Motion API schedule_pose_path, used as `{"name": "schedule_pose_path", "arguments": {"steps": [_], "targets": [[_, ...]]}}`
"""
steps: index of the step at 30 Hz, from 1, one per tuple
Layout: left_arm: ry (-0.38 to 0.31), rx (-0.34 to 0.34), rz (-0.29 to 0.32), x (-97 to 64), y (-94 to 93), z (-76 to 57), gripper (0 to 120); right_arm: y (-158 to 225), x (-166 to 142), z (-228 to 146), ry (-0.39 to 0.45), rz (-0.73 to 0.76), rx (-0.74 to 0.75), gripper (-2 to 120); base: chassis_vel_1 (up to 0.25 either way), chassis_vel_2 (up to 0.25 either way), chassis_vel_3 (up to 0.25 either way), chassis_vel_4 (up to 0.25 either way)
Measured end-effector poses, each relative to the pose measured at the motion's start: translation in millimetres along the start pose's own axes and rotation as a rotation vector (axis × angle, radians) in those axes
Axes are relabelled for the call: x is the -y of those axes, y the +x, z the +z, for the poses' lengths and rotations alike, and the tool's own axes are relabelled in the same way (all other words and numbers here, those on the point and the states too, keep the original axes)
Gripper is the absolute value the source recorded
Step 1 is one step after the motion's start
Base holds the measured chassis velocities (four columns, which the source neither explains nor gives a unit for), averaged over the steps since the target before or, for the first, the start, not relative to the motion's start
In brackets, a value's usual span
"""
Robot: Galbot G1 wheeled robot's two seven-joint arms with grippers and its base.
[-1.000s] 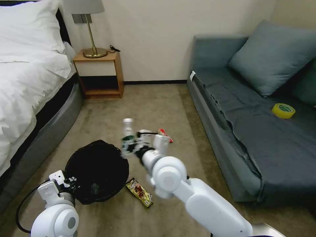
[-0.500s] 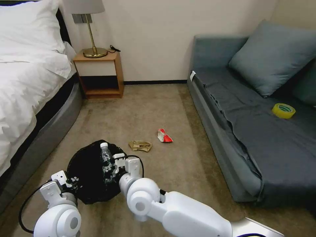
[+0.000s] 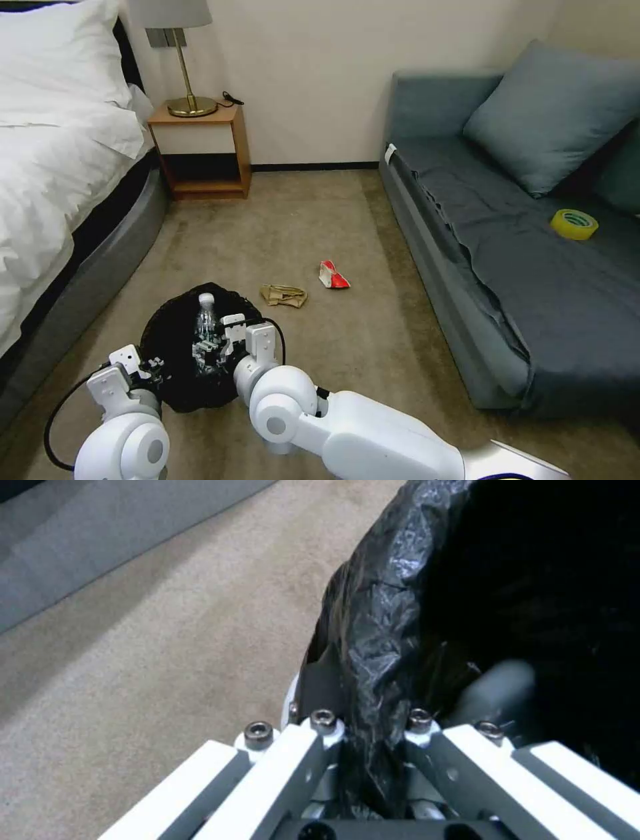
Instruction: Pick up the trash bin, then pick up the garbage on the floor and place it into the trash bin.
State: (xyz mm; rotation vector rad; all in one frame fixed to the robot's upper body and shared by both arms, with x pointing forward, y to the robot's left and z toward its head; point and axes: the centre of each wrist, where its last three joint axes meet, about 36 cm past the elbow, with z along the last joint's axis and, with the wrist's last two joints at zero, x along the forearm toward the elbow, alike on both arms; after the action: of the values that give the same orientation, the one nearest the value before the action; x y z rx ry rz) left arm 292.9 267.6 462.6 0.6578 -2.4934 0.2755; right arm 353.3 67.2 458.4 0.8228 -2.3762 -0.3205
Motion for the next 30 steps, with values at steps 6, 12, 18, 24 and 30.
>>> {"name": "schedule_pose_path", "arguments": {"steps": [6, 12, 18, 24, 30], "targets": [[0.002, 0.004, -0.006, -2.1, -0.1, -1.0, 3, 2.4, 12.5, -14.1, 0.048, 0.022, 0.084, 98, 0.0, 0.0, 0.0, 0.0], [0.006, 0.013, -0.023, -8.3, -1.6, -3.6, 3, 7.3, 83.9, -65.7, 0.256, 0.159, 0.275, 100, 0.0, 0.0, 0.0, 0.0], [0.005, 0.016, -0.031, -11.2, -3.8, -4.9, 3, 28.8, 165.6, -55.2, 0.522, 0.299, 0.238, 100, 0.0, 0.0, 0.0, 0.0], [0.006, 0.012, -0.031, -10.8, -6.4, -3.6, 3, 40.9, 189.2, -10.9, 0.681, 0.189, 0.062, 100, 0.0, 0.0, 0.0, 0.0], [0.008, 0.008, -0.032, -10.9, -7.0, -1.3, 3, 41.2, 180.1, 6.5, 0.683, 0.073, -0.099, 100, 0.0, 0.0, 0.0, 0.0]]}}
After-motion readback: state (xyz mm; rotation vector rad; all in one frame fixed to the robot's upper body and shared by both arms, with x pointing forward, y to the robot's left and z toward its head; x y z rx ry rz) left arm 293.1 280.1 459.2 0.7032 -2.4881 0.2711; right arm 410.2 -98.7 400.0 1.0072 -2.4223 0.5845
